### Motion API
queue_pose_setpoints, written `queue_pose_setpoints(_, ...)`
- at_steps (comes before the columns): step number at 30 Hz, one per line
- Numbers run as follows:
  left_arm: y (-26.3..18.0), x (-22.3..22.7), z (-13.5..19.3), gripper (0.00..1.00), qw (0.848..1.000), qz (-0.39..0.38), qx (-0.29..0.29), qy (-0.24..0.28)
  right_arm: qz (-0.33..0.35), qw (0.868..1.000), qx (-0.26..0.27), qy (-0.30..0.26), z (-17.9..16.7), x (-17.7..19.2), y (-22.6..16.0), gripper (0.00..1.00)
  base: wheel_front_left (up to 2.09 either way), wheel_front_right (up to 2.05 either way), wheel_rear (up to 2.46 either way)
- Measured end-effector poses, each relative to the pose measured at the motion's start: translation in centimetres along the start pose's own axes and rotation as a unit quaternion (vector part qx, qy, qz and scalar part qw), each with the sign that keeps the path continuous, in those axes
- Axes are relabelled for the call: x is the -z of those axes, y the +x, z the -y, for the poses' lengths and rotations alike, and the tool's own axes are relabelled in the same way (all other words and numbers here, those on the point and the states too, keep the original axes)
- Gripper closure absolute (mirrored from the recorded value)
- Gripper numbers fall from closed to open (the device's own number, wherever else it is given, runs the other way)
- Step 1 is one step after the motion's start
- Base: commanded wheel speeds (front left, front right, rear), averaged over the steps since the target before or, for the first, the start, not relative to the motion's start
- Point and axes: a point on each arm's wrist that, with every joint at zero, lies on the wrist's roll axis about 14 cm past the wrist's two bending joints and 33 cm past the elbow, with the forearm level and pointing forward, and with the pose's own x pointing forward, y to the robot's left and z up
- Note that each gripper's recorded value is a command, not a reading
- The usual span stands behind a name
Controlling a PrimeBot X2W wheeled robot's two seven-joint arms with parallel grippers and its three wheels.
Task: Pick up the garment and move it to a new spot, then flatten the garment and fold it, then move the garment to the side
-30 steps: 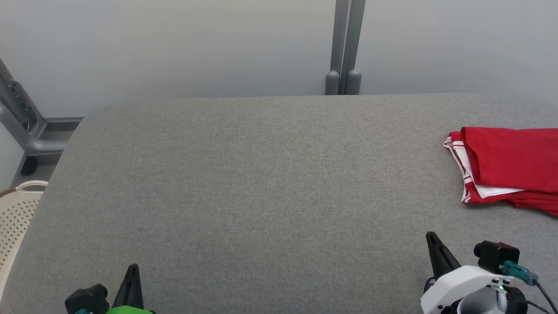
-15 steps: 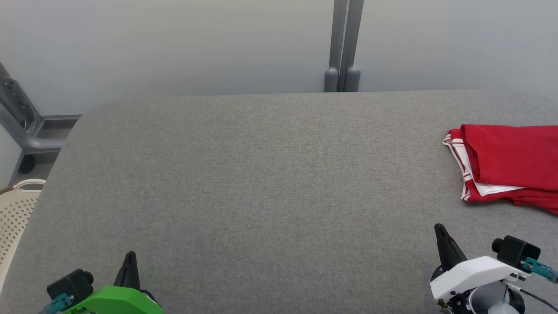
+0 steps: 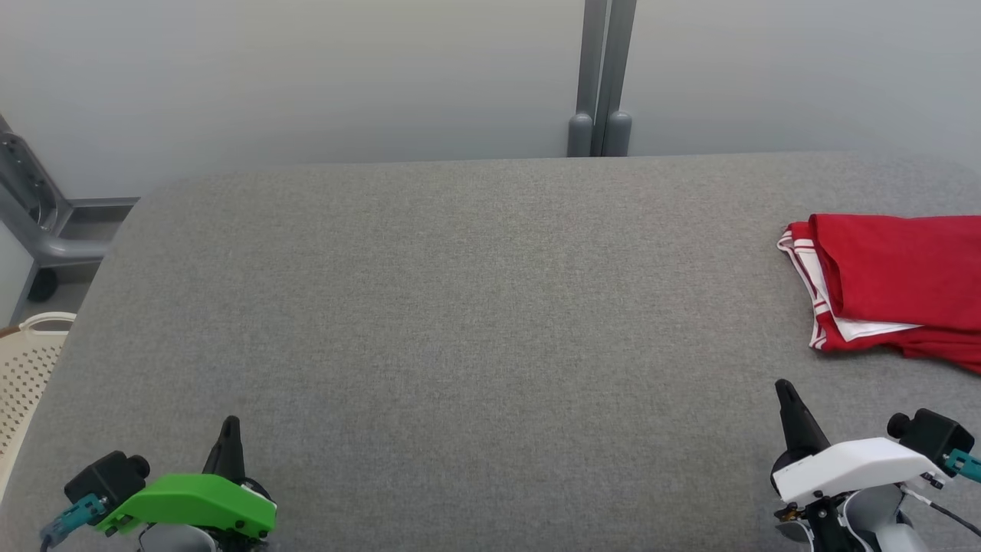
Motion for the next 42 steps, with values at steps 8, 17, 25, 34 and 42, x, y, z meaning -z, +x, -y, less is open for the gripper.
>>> queue_pose_setpoints(8, 0.7, -0.3, 0.7, 1.0, 0.999, -0.004, 0.01, -0.052, 0.01, 0.999, 0.001, 0.049, 0.0, -0.7, 0.4, 1.0, 0.0, 0.0, 0.0)
queue_pose_setpoints(17, 1.5, -0.7, 1.5, 1.0, 0.993, -0.006, 0.022, -0.112, 0.021, 0.994, 0.001, 0.105, 0.1, -1.5, 0.8, 1.0, 0.0, 0.0, 0.0)
queue_pose_setpoints(25, 2.1, -1.0, 2.2, 1.0, 0.987, -0.009, 0.033, -0.155, 0.028, 0.989, 0.001, 0.147, 0.2, -2.0, 1.0, 1.0, 0.0, 0.0, 0.0)
queue_pose_setpoints(34, 2.7, -1.5, 3.1, 1.0, 0.978, -0.009, 0.049, -0.203, 0.035, 0.981, 0.0, 0.192, 0.4, -2.5, 1.2, 1.0, 0.0, 0.0, 0.0)
queue_pose_setpoints(42, 3.2, -1.8, 3.7, 1.0, 0.97, -0.01, 0.06, -0.235, 0.041, 0.974, -0.002, 0.223, 0.4, -2.9, 1.5, 1.0, 0.0, 0.0, 0.0)
